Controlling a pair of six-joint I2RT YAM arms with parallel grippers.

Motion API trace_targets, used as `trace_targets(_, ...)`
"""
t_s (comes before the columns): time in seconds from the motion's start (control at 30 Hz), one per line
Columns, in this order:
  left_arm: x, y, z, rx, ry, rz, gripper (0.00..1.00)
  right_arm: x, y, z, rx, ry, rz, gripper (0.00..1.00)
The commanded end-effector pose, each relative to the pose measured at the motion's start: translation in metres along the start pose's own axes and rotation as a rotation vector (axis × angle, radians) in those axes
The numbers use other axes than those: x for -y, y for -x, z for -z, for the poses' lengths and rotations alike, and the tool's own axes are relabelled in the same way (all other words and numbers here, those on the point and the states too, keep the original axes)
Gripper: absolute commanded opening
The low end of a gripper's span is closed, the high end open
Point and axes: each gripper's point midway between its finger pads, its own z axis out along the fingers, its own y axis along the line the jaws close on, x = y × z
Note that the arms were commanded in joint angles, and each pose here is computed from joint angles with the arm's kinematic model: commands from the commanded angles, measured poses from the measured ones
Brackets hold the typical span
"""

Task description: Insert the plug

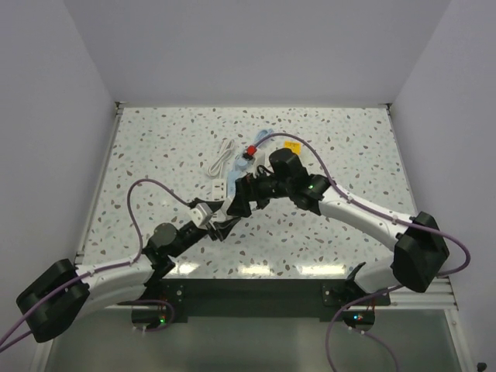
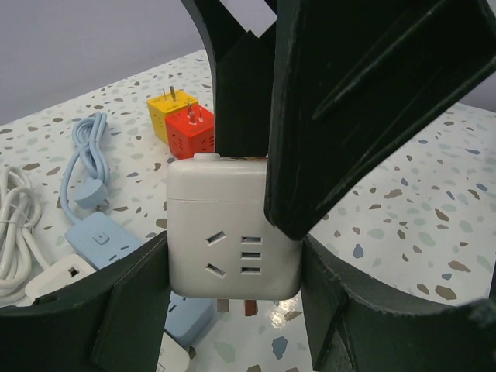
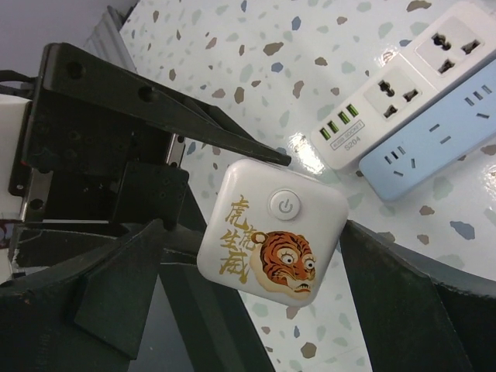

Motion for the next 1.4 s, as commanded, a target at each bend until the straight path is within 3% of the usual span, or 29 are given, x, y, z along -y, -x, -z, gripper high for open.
trace_targets(0.0,-0.004,0.050,-0.012,0.165,0.026,-0.039,0.00,-0.006,0.017,-0.004,0.038,-0.006,0.032,0.98)
trace_targets(0.07,-0.005,0.051,-0.013,0.168,0.031,-0.043,0.00,-0.007,0.014,-0.008,0.025,0.003,0.033,0.98)
trace_targets(0.17,-0.006,0.052,-0.013,0.171,0.044,-0.044,0.00,-0.010,0.008,-0.016,0.003,0.041,0.032,0.83)
trace_targets(0.2,-0.007,0.053,-0.015,0.170,0.047,-0.044,0.00,-0.010,0.008,-0.016,0.003,0.043,0.032,0.66)
trace_targets(0.3,-0.008,0.049,-0.016,0.155,0.054,-0.035,0.00,-0.005,0.006,-0.022,-0.007,0.038,0.045,0.43)
trace_targets(0.33,-0.008,0.049,-0.016,0.155,0.054,-0.031,0.00,-0.004,0.006,-0.023,-0.009,0.039,0.052,0.20)
trace_targets(0.4,-0.013,0.044,-0.015,0.141,0.087,-0.005,0.12,0.003,0.007,-0.026,-0.010,0.014,0.072,0.00)
trace_targets(0.43,-0.014,0.042,-0.014,0.135,0.090,0.002,0.20,0.008,0.012,-0.025,-0.004,-0.002,0.081,0.00)
trace_targets(0.47,-0.013,0.043,-0.013,0.136,0.090,0.018,0.40,0.011,0.015,-0.024,0.005,-0.010,0.091,0.00)
trace_targets(0.57,-0.012,0.038,-0.009,0.106,0.092,0.045,0.76,0.025,0.035,-0.011,0.065,-0.032,0.135,0.00)
trace_targets(0.67,-0.010,0.035,-0.003,0.076,0.092,0.079,0.92,0.040,0.054,0.003,0.127,-0.071,0.238,0.00)
trace_targets(0.87,-0.016,0.026,0.016,0.006,0.161,0.209,0.99,0.043,0.047,0.009,0.076,-0.015,0.536,0.00)
trace_targets(1.07,-0.023,0.021,0.025,-0.045,0.225,0.296,1.00,0.047,0.029,0.003,-0.068,0.049,0.628,0.00)
trace_targets(1.37,-0.034,0.005,0.021,-0.073,0.184,0.378,1.00,0.075,0.019,-0.023,-0.134,0.044,0.716,0.00)
